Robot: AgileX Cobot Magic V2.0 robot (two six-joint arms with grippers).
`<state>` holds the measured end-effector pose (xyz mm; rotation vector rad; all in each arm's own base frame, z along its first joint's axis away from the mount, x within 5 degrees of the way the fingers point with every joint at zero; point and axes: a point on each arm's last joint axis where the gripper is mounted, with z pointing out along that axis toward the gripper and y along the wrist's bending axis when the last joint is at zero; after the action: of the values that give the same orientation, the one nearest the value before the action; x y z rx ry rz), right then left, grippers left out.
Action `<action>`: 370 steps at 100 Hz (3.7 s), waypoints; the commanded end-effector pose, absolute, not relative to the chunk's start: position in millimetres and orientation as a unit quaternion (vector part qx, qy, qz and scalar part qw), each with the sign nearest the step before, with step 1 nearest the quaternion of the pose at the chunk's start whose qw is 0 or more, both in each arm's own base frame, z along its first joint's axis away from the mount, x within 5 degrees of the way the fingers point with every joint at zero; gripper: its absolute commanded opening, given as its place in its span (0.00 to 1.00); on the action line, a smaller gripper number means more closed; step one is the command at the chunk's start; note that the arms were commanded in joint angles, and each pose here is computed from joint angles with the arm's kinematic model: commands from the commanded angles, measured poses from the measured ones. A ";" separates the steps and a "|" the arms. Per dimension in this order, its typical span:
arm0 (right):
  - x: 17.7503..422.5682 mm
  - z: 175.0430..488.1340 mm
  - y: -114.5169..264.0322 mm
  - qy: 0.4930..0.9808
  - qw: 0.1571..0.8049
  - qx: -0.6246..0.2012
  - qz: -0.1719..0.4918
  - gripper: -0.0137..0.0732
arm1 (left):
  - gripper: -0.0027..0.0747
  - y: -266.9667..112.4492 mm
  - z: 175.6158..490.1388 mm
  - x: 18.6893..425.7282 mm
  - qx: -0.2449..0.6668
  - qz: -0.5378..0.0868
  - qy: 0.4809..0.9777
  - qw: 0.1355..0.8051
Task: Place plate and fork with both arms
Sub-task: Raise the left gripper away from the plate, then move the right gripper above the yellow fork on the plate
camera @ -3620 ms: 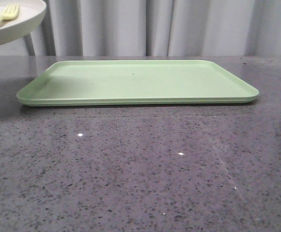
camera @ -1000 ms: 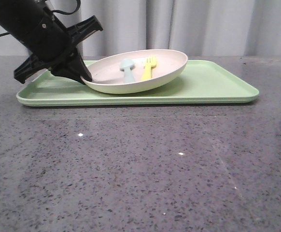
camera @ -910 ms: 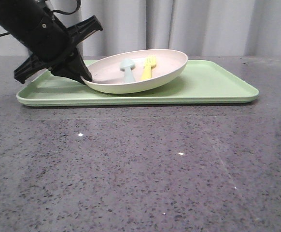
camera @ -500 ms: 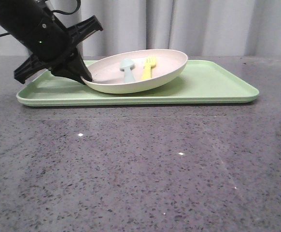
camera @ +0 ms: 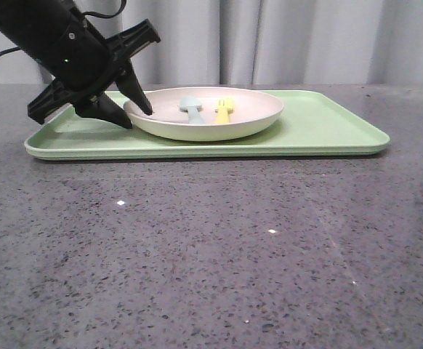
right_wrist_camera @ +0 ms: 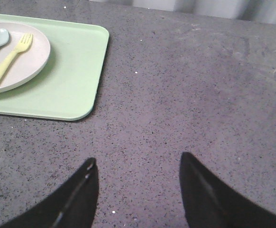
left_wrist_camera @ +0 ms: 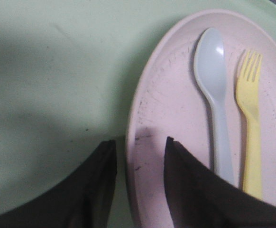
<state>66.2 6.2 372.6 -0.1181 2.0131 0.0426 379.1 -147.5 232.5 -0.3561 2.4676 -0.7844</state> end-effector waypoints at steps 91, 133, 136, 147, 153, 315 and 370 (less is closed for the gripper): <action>70.7 384.1 5.6 0.824 0.564 -0.046 0.013 0.62 | 0.70 -125.1 352.2 343.3 -0.011 -0.253 0.884 0.393; 70.7 384.1 5.6 0.825 0.564 -0.046 0.013 0.62 | 0.70 -75.5 415.0 272.5 0.031 -0.080 0.875 0.476; 70.7 384.1 5.6 0.825 0.564 -0.046 0.013 0.62 | 0.70 -71.3 419.0 265.2 0.030 -0.070 0.872 0.483; 70.7 384.1 5.6 0.825 0.564 -0.046 0.013 0.62 | 0.70 -60.8 424.2 242.6 0.033 -0.049 0.866 0.497; 70.7 384.1 5.6 0.825 0.564 -0.046 0.013 0.62 | 0.70 -56.6 422.6 230.7 0.034 -0.046 0.864 0.500; 181.3 432.2 53.0 0.850 0.492 -0.095 0.163 0.62 | 0.70 -4.5 322.8 109.8 -0.049 0.005 0.869 0.493; 312.3 422.1 178.5 0.894 0.414 -0.112 0.128 0.62 | 0.70 -4.5 322.8 109.8 -0.049 0.005 0.869 0.493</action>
<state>305.1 169.1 401.2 -0.3317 2.3441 0.3747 106.8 -3.5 309.5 -0.1293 2.1895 0.0344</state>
